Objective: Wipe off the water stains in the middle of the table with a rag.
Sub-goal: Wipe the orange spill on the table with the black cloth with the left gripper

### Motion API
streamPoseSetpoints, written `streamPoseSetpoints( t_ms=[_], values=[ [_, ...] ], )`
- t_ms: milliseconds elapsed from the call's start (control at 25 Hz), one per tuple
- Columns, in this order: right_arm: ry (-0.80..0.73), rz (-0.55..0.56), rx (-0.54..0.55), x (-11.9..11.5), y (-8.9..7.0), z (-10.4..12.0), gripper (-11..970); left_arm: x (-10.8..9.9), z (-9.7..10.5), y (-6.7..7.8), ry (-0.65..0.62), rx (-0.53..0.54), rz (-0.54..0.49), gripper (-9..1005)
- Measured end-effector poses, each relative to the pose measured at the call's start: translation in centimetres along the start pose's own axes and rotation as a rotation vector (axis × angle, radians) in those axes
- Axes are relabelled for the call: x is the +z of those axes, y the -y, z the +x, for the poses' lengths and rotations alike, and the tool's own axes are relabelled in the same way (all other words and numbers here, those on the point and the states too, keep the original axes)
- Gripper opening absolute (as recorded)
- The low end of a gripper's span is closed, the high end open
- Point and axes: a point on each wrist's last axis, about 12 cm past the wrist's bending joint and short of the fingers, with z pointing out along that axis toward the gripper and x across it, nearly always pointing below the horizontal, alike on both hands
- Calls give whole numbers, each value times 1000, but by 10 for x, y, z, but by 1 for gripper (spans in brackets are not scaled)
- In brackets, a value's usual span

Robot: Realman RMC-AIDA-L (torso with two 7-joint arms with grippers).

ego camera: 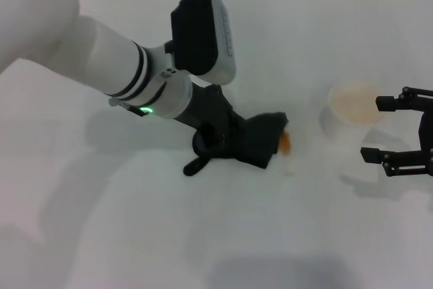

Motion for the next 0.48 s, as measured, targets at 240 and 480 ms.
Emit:
streamPoseSetpoints(
  t_ms=[240, 480],
  values=[
    [-1, 0, 4, 0, -1, 1, 857, -8, 9, -13, -16, -29, -57, 66],
    [2, -1, 2, -1, -1, 0, 857, -11, 9, -18, -12, -29, -93, 66]
  ],
)
